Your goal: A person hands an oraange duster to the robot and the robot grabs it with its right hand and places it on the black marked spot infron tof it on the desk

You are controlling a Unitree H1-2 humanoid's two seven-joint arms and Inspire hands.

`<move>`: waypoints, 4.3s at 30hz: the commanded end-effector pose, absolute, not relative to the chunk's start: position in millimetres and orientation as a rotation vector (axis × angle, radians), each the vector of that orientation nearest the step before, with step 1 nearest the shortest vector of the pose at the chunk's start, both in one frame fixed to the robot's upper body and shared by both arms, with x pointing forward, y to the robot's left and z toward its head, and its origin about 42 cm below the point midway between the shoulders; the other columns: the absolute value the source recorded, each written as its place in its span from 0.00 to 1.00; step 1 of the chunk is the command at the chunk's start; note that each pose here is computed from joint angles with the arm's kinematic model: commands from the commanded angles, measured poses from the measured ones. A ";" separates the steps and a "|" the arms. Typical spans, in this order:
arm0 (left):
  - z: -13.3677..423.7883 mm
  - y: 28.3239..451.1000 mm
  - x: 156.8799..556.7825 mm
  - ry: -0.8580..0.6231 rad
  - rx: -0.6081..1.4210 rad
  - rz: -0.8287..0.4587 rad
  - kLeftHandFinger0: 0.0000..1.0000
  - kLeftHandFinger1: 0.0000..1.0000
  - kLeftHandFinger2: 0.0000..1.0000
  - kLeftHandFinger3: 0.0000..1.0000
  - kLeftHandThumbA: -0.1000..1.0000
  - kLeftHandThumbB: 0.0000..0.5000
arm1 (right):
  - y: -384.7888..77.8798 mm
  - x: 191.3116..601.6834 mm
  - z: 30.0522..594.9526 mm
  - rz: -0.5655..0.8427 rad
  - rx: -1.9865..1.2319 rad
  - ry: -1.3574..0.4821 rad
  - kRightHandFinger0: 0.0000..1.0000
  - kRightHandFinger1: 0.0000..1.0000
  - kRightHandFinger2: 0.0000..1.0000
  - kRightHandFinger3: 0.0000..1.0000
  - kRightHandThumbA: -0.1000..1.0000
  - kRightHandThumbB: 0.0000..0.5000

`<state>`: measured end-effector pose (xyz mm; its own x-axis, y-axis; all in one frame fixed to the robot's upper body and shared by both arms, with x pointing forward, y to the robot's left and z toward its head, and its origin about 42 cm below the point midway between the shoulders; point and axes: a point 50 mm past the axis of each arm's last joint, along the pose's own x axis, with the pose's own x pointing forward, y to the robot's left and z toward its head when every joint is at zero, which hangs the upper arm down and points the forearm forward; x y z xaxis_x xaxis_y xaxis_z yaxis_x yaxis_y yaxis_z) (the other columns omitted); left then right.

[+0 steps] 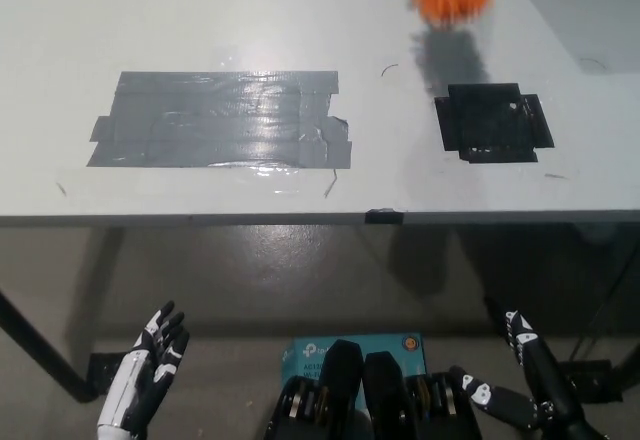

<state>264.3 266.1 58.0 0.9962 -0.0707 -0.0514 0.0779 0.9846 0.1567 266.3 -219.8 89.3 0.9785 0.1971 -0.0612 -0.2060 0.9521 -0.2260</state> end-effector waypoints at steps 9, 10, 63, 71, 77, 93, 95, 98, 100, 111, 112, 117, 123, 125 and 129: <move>69.3 272.9 267.1 -0.013 0.151 -0.062 1.00 1.00 1.00 1.00 0.81 0.39 | -231.5 249.8 181.0 0.035 -0.350 -0.336 1.00 1.00 1.00 1.00 0.76 0.40; 70.1 273.4 268.0 -0.016 0.152 -0.061 1.00 1.00 1.00 1.00 0.81 0.39 | -233.3 247.0 193.9 0.016 -0.369 -0.363 1.00 1.00 1.00 1.00 0.81 0.45; 76.3 275.2 264.2 -0.046 0.173 -0.061 1.00 1.00 1.00 1.00 0.84 0.29 | -193.9 604.9 384.5 0.072 -0.773 0.184 1.00 1.00 1.00 1.00 0.89 0.89; 78.3 278.5 263.8 -0.058 0.187 -0.056 1.00 1.00 1.00 1.00 0.85 0.28 | -197.3 604.0 360.9 -0.009 -1.008 0.278 0.25 0.42 0.56 1.00 0.00 0.44; 78.7 281.6 261.5 -0.049 0.195 -0.057 1.00 1.00 1.00 1.00 0.86 0.26 | -205.6 603.6 357.2 -0.061 -1.077 0.203 0.44 0.58 0.65 1.00 0.00 0.36; 85.2 286.6 267.0 -0.057 0.191 -0.044 1.00 1.00 1.00 1.00 0.86 0.26 | -200.0 559.2 460.1 -0.156 -0.923 -0.275 0.00 0.15 0.24 0.41 0.00 0.41; 84.2 287.0 266.7 -0.057 0.194 -0.044 1.00 1.00 1.00 1.00 0.86 0.27 | -200.1 548.4 470.9 -0.168 -0.880 -0.322 0.00 0.13 0.24 0.42 0.00 0.40; 82.2 287.7 267.5 -0.061 0.187 -0.041 1.00 1.00 1.00 1.00 0.86 0.26 | -196.0 534.7 485.5 -0.174 -0.851 -0.359 0.00 0.10 0.34 0.58 0.00 0.37; 81.9 288.5 267.9 -0.060 0.184 -0.039 1.00 1.00 1.00 1.00 0.85 0.28 | -195.5 531.5 488.4 -0.167 -0.846 -0.372 0.04 0.14 0.38 0.51 0.00 0.41; 89.0 287.7 275.3 -0.075 0.183 -0.041 1.00 1.00 1.00 1.00 0.85 0.26 | -202.1 557.6 448.7 -0.133 -0.922 -0.259 0.03 0.19 0.69 0.68 0.00 0.55; 89.2 287.4 275.4 -0.074 0.186 -0.042 1.00 1.00 1.00 1.00 0.85 0.26 | -203.3 562.6 438.6 -0.133 -0.939 -0.221 0.08 0.22 0.68 0.78 0.00 0.51; 91.2 286.2 277.2 -0.086 0.195 -0.048 1.00 1.00 1.00 1.00 0.83 0.24 | -214.6 574.9 399.3 -0.102 -0.877 -0.131 0.00 0.14 0.52 0.86 0.00 0.41; 94.1 288.7 281.0 -0.089 0.193 -0.041 1.00 1.00 1.00 1.00 0.81 0.27 | -215.2 584.4 359.9 -0.087 -0.914 -0.054 0.31 0.47 0.67 0.35 0.00 0.51; 93.9 289.1 281.4 -0.091 0.197 -0.043 1.00 1.00 1.00 1.00 0.80 0.24 | -213.8 584.2 349.1 -0.073 -0.901 -0.022 0.20 0.36 0.53 0.39 0.00 0.58; 94.5 290.1 281.2 -0.093 0.201 -0.042 1.00 1.00 1.00 1.00 0.77 0.19 | -206.2 584.8 333.2 -0.030 -0.918 0.023 0.62 0.82 0.82 0.49 0.00 0.53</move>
<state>276.7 283.4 80.1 0.9990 -0.0359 0.0260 0.0307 0.9836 0.1779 579.4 -220.7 312.5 0.9916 -0.0964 -0.0866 -0.0103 0.6072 -0.7945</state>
